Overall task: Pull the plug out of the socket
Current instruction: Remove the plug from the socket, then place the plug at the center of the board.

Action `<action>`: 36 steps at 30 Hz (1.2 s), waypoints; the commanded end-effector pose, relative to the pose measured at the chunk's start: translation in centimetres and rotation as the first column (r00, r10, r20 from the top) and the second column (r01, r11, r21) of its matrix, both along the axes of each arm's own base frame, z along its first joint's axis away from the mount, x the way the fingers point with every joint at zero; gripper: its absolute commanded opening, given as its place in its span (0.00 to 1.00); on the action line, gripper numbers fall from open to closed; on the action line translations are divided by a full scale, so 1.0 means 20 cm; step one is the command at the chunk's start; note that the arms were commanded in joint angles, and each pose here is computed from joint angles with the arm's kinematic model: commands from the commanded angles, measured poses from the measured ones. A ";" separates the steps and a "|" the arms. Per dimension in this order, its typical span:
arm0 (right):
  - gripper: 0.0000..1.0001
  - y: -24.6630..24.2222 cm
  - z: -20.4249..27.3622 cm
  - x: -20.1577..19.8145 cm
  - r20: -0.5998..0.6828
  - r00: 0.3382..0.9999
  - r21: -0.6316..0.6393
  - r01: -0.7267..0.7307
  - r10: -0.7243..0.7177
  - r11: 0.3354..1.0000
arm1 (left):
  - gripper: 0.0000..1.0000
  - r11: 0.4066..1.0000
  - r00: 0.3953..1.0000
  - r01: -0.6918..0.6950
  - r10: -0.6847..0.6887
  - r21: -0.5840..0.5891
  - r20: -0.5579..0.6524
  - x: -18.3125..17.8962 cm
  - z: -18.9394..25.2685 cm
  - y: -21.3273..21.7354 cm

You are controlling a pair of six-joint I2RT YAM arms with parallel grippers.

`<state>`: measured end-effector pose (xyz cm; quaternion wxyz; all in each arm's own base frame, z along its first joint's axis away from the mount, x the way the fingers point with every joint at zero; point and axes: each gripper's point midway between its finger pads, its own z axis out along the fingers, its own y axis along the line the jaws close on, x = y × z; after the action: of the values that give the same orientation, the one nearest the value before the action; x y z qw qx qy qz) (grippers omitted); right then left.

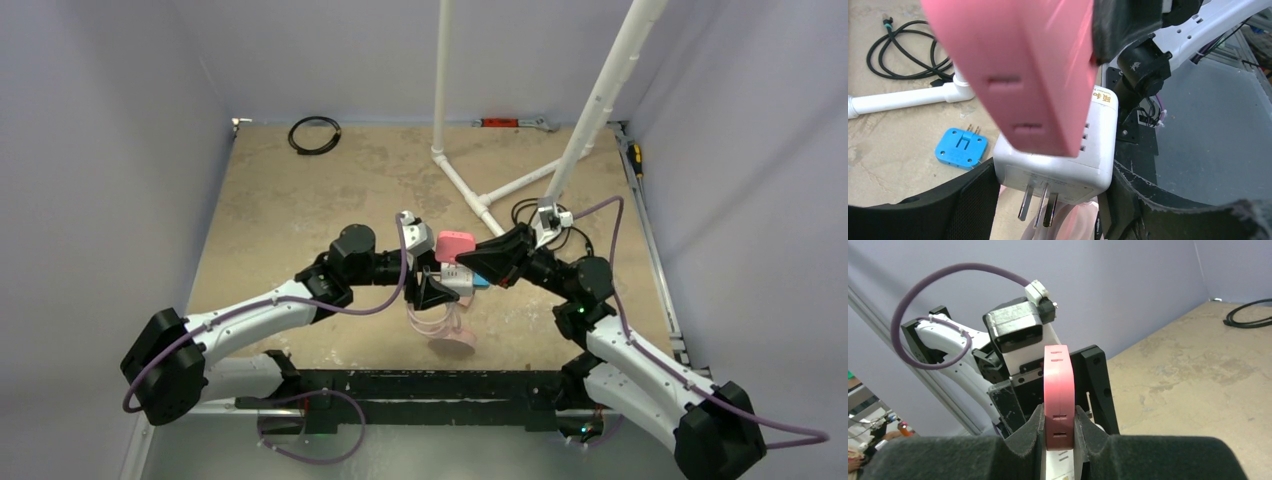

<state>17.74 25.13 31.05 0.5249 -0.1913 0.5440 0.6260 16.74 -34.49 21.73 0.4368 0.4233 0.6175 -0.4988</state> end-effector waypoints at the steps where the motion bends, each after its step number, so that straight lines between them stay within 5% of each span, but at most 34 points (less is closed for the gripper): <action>1: 0.00 -0.01 -0.01 0.03 0.040 0.998 0.007 0.040 -0.040 0.999 | 0.11 0.995 0.998 0.048 -0.045 -0.093 0.039 -0.02 0.21 -0.04; 4: 0.00 -0.01 -0.02 0.03 0.039 0.998 0.001 0.048 -0.048 0.999 | 0.00 0.995 0.998 0.045 -0.042 -0.090 0.036 -0.02 0.21 -0.04; 12: 0.00 -0.03 0.05 0.02 0.058 0.996 0.005 0.072 -0.072 0.997 | 0.00 0.998 0.999 -0.039 0.038 -0.057 -0.010 0.09 0.19 -0.01; 20: 0.00 -0.19 0.09 0.17 -0.046 0.935 -0.107 0.346 -0.352 0.932 | 0.00 0.981 0.981 -0.192 0.193 -0.022 0.031 0.23 0.24 0.19; 27: 0.00 -0.31 -0.10 0.27 -0.135 0.840 -0.309 0.468 -0.525 0.828 | 0.00 0.975 0.973 -0.221 0.220 0.002 0.075 0.23 0.28 0.34; 36: 0.00 -0.30 -0.55 0.25 -0.328 0.779 -0.412 0.391 -0.534 0.823 | 0.00 0.971 0.970 -0.236 0.234 0.026 0.071 0.27 0.28 0.39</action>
<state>22.93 19.28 24.12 0.5340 -0.0247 0.7381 0.4116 21.83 -26.18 22.61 0.4595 0.3528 0.7074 -0.4049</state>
